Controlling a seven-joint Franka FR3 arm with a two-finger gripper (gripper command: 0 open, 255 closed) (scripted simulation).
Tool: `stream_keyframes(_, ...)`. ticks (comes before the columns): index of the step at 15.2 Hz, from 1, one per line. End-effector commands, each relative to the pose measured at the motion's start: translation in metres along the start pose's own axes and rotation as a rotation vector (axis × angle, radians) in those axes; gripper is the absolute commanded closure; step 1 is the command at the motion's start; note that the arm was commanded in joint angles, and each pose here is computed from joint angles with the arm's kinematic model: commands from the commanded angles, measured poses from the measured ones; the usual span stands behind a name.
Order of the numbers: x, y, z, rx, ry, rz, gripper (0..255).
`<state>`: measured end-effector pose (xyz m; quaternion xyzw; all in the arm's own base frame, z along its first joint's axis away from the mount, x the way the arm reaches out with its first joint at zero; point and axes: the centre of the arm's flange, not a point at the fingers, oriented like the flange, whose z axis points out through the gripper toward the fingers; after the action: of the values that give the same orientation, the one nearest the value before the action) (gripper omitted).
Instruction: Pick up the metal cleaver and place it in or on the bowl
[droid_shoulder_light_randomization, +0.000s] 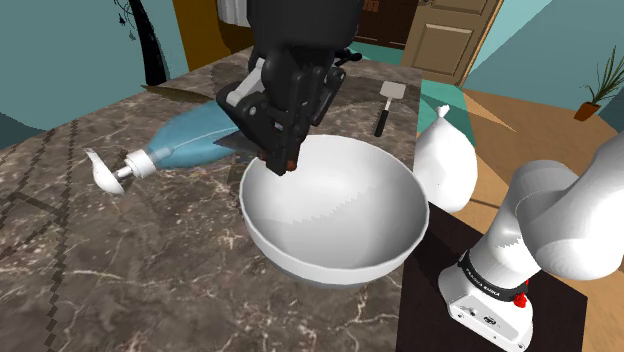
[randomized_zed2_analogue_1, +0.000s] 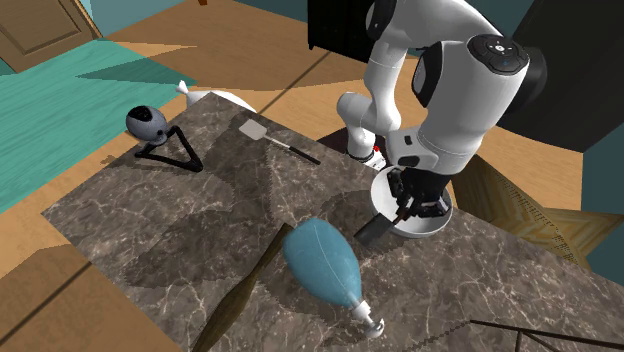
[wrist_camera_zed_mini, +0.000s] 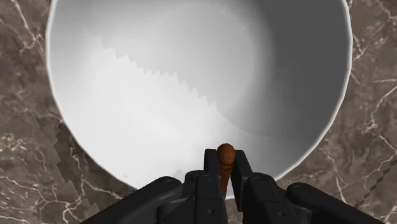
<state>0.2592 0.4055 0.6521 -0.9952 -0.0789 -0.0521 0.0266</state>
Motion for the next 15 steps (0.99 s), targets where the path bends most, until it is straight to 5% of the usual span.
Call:
stream_keyframes(1, 0.000, 0.000, 0.002, 0.000, 0.000, 0.001, 255)
stream_keyframes(6, 0.000, 0.000, 0.002, 0.000, 0.000, 0.001, 255)
stream_keyframes(7, 0.000, 0.000, 0.002, 0.000, 0.000, 0.001, 0)
stream_keyframes(12, 0.000, 0.000, 0.002, 0.000, 0.000, 0.001, 0)
stream_keyframes(15, 0.000, 0.000, -0.038, 0.000, 0.000, 0.001, 0)
